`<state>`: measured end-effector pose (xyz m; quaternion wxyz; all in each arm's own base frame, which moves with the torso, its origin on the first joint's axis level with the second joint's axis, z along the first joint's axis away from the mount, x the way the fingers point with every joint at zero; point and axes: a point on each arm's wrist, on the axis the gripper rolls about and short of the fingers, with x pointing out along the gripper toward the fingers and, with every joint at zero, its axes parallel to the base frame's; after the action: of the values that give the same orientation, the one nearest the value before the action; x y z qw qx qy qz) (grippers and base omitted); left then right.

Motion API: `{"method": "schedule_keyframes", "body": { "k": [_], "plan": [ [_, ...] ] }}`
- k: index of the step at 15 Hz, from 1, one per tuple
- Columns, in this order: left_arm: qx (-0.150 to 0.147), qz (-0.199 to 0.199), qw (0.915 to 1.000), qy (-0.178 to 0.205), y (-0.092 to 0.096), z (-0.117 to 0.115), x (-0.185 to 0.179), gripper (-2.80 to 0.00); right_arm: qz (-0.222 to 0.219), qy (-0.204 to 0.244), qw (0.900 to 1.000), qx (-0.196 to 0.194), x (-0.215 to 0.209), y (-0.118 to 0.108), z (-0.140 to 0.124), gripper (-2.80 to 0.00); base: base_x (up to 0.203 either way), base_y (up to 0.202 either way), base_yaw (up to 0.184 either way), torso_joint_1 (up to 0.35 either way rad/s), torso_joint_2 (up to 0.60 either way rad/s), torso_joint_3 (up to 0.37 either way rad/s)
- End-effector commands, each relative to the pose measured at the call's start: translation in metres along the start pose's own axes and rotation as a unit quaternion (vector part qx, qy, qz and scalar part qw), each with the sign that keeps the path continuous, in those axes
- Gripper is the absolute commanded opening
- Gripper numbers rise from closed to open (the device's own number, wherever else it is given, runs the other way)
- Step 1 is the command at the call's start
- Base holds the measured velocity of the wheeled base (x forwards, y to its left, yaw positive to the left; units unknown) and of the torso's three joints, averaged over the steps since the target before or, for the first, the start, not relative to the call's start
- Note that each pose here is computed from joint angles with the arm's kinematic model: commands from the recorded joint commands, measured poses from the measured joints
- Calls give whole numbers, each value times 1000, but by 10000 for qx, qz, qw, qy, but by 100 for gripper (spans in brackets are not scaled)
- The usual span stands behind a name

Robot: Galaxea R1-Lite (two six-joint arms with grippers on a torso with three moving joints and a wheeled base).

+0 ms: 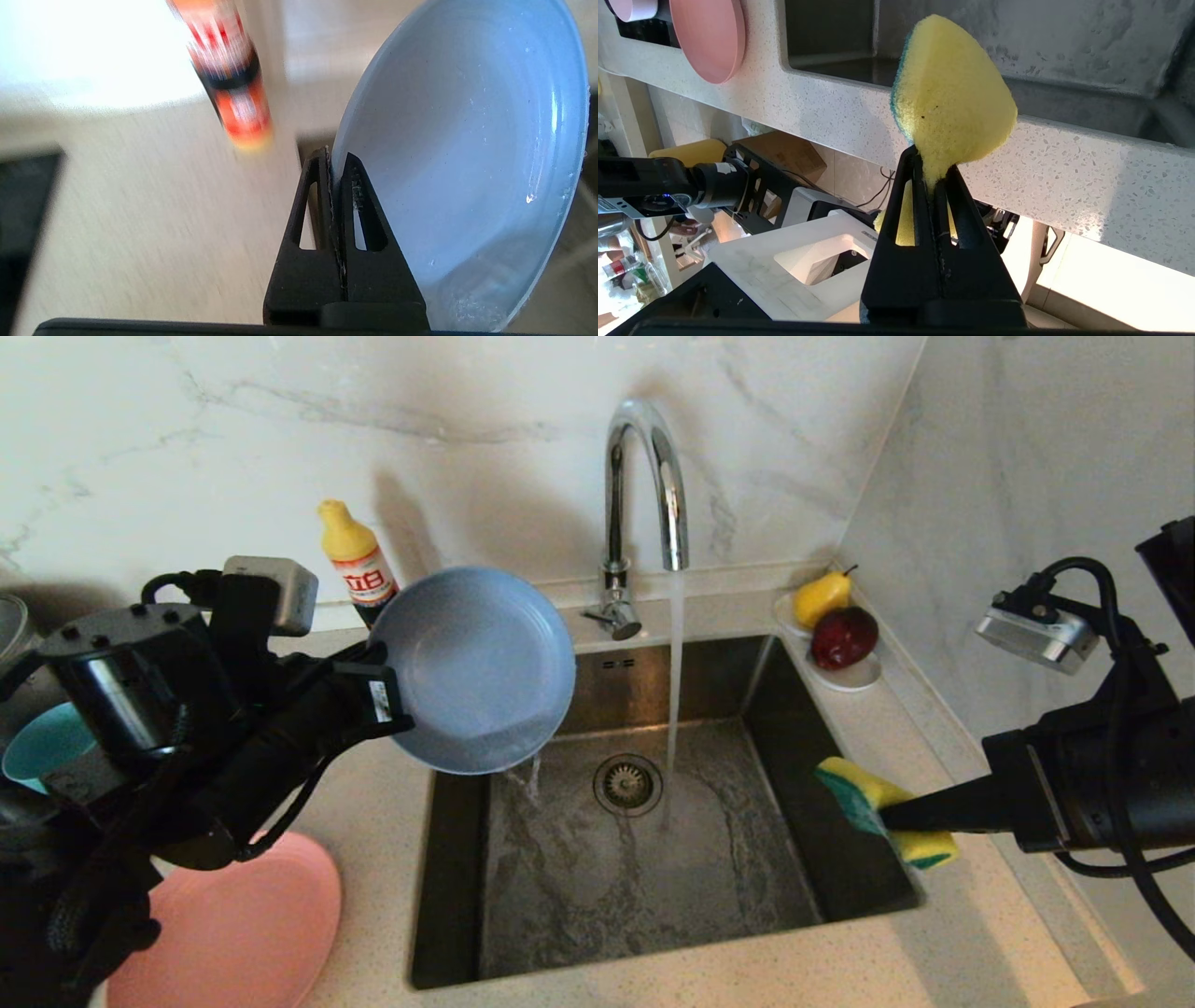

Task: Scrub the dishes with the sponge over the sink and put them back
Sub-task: Rinse the plate

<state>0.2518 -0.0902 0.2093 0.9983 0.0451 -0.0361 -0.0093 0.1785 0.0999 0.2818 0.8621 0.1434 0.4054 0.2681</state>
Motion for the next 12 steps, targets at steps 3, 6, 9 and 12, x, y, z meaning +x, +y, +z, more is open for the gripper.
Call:
{"method": "schedule_keyframes", "body": {
  "k": [3,6,9,12],
  "plan": [
    [-60,92,9985,-537,4,-2,-7,-280,-19,62,10000,28,3,-1,-1,-280,0,0,0,0,0,0],
    [-87,96,9983,-573,4,-1,-7,-280,-12,45,10000,16,3,0,1,-280,0,0,0,0,0,0],
    [-137,144,9980,-606,7,1,-9,-280,-15,68,10000,25,4,-1,1,-280,0,0,0,0,0,0],
    [-129,245,9978,-596,14,7,-11,-280,-15,52,10000,18,2,-1,-1,-280,0,0,0,0,0,0]
  ]
}}
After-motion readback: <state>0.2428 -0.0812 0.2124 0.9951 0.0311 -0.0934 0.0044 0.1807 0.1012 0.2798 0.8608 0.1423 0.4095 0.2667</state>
